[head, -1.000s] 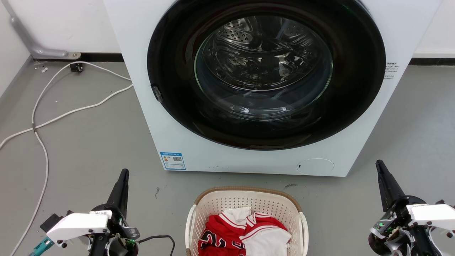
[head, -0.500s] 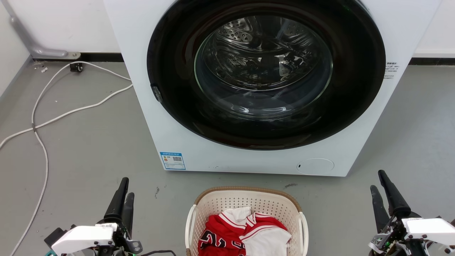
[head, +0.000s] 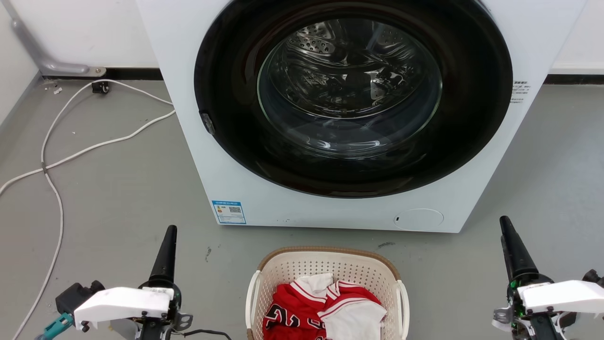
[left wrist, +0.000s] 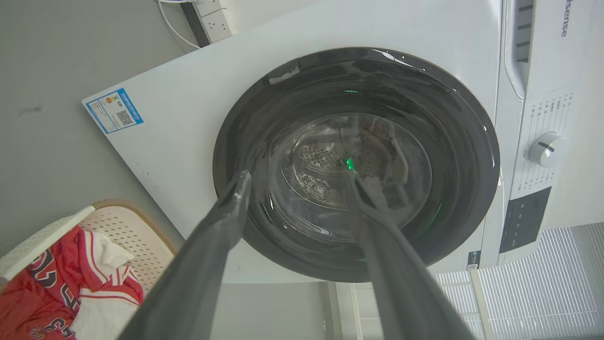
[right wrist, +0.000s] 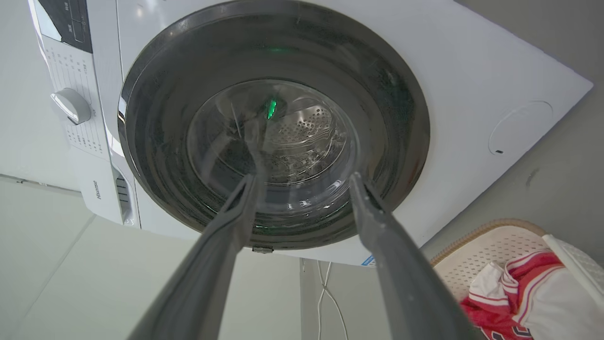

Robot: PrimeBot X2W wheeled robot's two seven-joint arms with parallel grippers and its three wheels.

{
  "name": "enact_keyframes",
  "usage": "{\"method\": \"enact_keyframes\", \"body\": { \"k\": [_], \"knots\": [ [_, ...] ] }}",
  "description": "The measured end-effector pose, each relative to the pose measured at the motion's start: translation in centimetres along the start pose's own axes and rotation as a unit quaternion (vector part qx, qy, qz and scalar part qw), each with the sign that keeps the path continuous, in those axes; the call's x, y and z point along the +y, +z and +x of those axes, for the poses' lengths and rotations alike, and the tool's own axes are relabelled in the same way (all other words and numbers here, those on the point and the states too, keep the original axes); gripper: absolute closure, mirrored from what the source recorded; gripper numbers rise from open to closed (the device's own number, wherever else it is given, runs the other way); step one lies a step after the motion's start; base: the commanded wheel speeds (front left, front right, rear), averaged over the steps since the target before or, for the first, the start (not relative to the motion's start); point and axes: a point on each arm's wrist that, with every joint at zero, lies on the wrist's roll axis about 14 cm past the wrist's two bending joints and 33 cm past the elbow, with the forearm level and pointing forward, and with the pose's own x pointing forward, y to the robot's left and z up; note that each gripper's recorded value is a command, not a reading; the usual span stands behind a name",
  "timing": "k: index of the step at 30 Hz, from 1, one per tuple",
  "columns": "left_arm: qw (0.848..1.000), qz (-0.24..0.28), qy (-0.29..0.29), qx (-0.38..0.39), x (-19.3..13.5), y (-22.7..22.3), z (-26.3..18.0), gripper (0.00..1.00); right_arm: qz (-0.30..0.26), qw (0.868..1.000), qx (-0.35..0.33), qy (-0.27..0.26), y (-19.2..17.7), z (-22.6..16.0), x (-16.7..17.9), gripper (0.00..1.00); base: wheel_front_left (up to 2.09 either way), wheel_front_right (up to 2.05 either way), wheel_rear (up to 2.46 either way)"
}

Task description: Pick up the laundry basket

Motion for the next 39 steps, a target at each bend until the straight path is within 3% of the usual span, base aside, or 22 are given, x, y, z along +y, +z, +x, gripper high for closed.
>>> {"method": "enact_keyframes", "body": {
  "k": [14, 29, 39],
  "knots": [
    [0.99, 0.142, 0.004, 0.007, -0.5, -1.2, 0.2, 0.0, -0.158, 0.987, 0.006, 0.023, -0.8, -0.1, 1.3, 0.0, 0.0, 0.0, 0.0],
    [0.961, 0.275, 0.01, 0.004, -0.3, -2.0, 0.2, 0.0, -0.318, 0.947, 0.015, 0.038, -2.0, -0.5, 1.5, 0.0, 0.0, 0.0, 0.0],
    [0.942, 0.336, 0.005, -0.001, -0.4, -2.3, 0.2, 0.0, -0.388, 0.92, 0.02, 0.05, -2.8, -0.6, 1.6, 0.0, 0.0, 0.0, 0.0]
  ]
}}
